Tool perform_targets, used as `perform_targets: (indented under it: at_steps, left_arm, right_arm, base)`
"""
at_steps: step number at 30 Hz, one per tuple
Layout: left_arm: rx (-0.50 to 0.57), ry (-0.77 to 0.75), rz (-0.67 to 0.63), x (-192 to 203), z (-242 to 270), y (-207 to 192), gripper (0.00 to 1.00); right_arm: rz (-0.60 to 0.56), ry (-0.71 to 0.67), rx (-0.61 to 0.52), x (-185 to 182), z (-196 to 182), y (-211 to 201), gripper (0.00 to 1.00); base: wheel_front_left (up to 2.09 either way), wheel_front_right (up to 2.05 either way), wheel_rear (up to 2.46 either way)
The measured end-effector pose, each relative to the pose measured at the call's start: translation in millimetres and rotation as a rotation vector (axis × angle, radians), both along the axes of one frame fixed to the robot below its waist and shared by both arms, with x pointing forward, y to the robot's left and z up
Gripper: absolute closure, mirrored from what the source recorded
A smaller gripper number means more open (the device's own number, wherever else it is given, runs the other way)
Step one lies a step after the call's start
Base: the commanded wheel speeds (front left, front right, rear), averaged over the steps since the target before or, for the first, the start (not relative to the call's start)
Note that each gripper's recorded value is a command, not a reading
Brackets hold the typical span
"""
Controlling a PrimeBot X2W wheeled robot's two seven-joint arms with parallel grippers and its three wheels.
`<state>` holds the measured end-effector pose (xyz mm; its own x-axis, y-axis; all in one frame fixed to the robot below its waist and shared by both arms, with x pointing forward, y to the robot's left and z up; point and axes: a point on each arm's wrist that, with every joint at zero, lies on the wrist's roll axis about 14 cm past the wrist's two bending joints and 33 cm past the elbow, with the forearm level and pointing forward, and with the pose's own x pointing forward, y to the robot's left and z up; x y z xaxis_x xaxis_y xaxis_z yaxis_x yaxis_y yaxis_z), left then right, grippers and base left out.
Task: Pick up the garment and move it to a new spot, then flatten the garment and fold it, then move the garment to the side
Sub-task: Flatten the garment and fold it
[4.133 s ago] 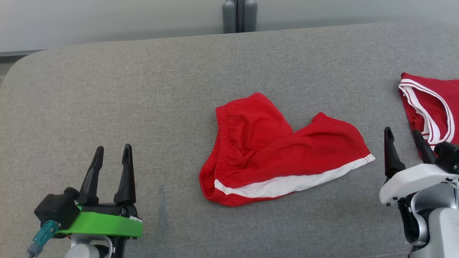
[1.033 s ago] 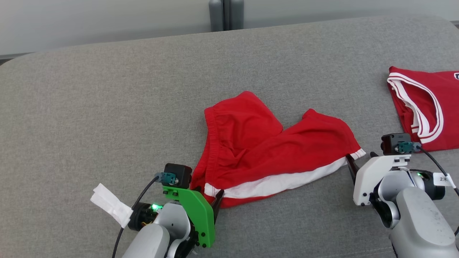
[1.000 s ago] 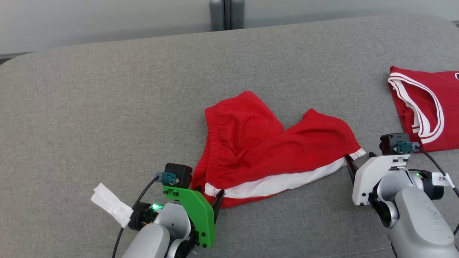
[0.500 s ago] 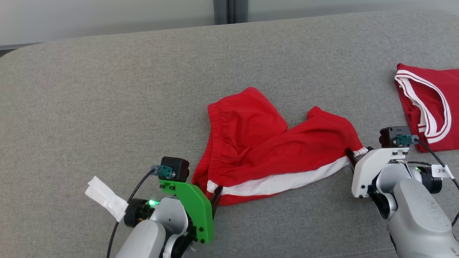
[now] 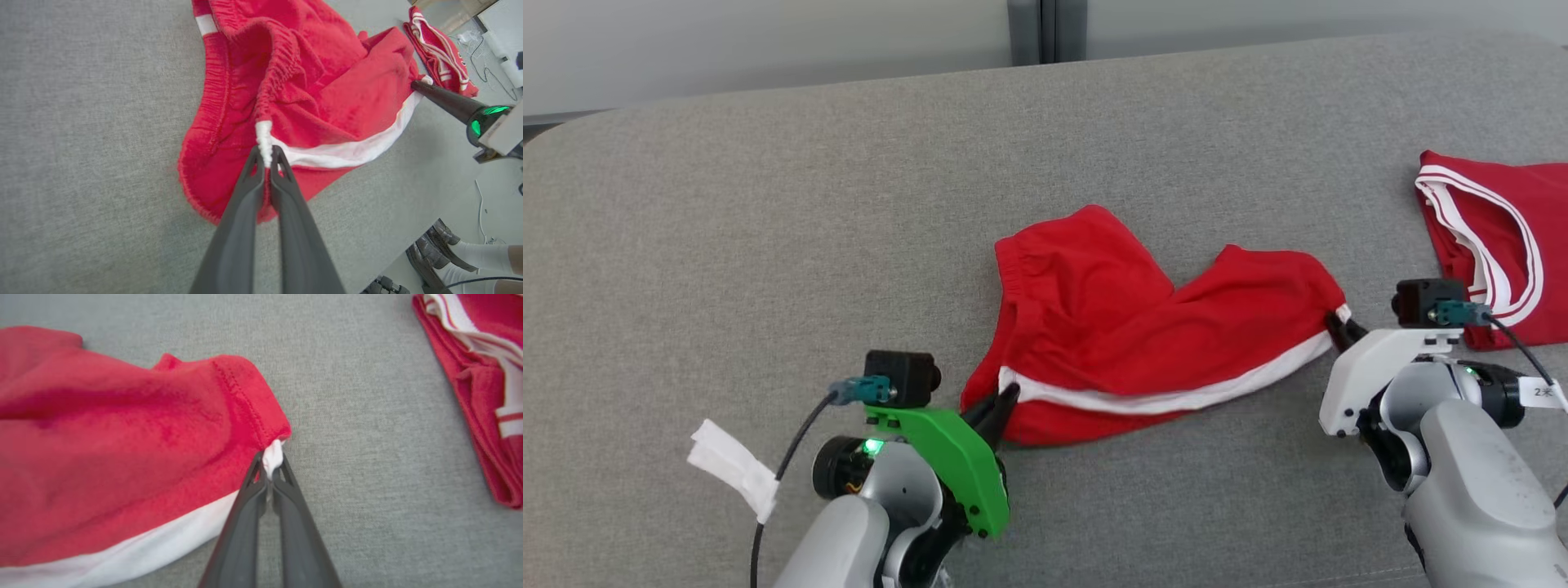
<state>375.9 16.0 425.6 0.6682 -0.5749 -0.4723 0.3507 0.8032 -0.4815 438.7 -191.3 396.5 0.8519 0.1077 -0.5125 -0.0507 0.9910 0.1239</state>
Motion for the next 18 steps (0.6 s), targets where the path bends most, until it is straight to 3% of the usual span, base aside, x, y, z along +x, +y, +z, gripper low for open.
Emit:
perform_targets:
  at_steps: [10, 18]
  left_arm:
    - [-0.339, -0.239, 0.094, 27.7, 97.9, -5.9, 1.0]
    - [-0.501, -0.348, 0.04, 39.1, 159.1, -21.0, 1.0]
  right_arm:
    - [-0.077, -0.407, 0.175, 15.3, 118.1, -12.3, 1.0]
    - [-0.089, -0.664, 0.297, 5.9, 214.4, -17.4, 1.0]
  base:
    - [0.0, 0.0, 0.0]
    - [0.0, 0.0, 0.0]
